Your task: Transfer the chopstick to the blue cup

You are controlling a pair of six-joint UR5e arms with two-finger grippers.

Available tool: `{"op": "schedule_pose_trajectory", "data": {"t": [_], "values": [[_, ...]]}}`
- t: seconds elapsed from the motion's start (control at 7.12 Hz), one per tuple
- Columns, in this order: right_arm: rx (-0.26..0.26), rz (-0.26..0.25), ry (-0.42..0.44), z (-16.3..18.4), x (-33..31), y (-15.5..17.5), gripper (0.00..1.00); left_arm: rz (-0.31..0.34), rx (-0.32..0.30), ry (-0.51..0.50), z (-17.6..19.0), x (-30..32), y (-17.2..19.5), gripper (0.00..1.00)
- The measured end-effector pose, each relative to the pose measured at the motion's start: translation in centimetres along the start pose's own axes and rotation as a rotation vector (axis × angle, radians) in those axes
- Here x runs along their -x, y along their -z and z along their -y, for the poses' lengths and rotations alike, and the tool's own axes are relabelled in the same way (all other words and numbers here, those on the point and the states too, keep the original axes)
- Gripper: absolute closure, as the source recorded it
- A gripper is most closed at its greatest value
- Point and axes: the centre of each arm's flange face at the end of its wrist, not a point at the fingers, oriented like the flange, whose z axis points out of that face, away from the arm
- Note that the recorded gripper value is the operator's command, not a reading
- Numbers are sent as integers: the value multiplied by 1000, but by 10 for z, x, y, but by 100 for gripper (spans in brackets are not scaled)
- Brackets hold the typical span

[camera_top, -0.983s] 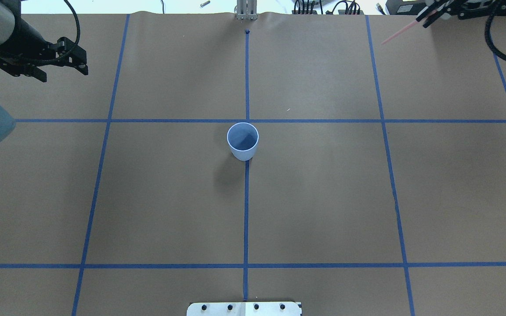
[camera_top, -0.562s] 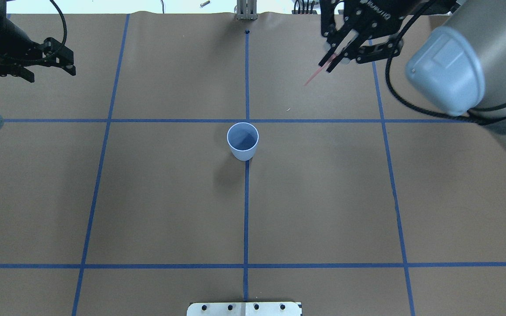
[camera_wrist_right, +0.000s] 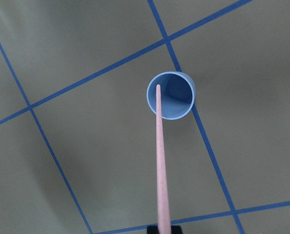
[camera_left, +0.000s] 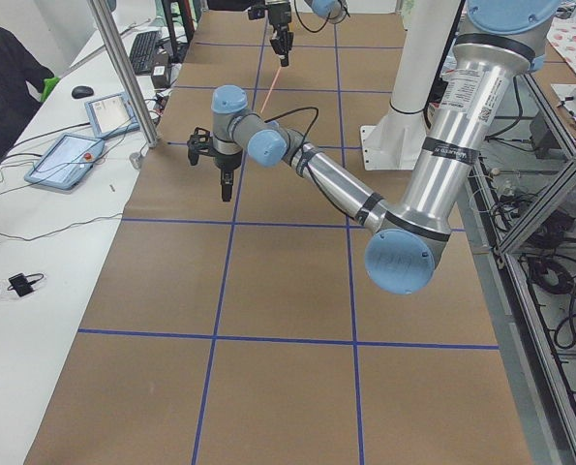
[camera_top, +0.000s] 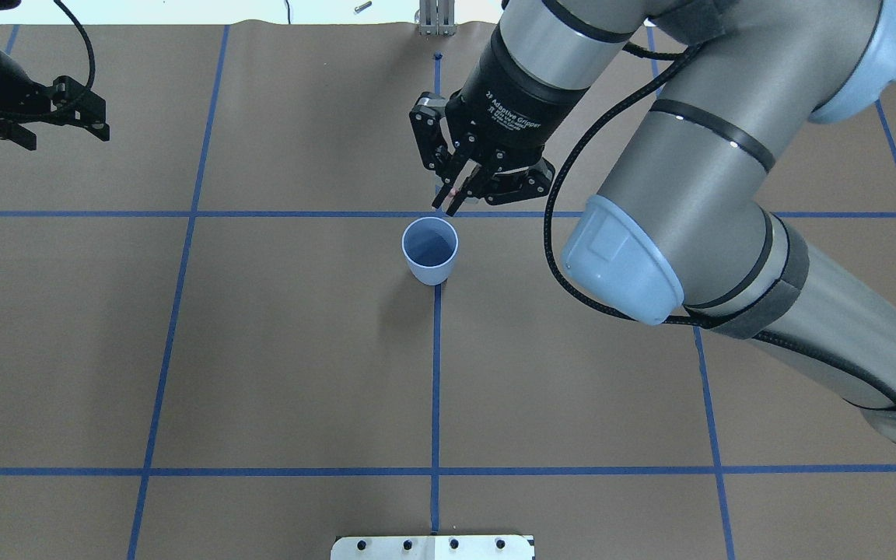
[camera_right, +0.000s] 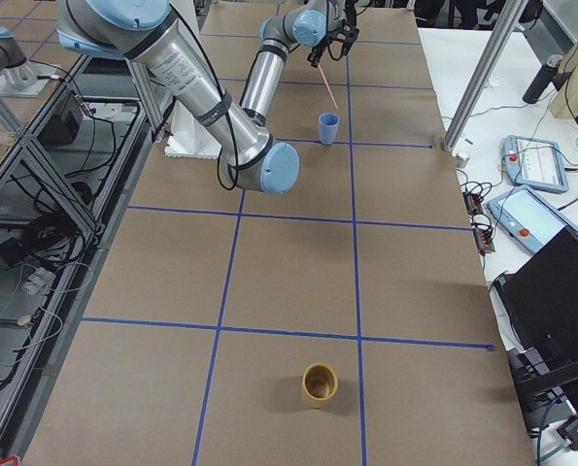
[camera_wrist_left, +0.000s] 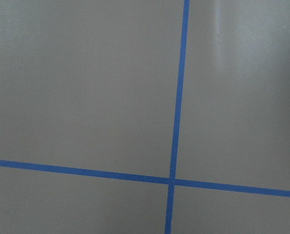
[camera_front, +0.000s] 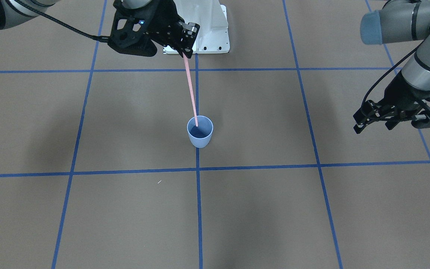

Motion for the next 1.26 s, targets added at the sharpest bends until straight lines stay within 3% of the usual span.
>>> {"op": "schedule_pose_trajectory", "data": {"t": [0.84, 0.98, 1.12, 1.26], "values": [[8, -80, 1, -2, 2, -73, 100, 5, 2, 6, 2, 4, -4, 2], [5, -83, 6, 1, 1, -83, 90, 6, 4, 8, 2, 5, -5, 2], [4, -86, 7, 6, -2, -92, 1, 7, 5, 9, 3, 6, -6, 2], [1, -90, 4, 12, -5, -98, 0, 8, 5, 9, 3, 6, -6, 2]]}}
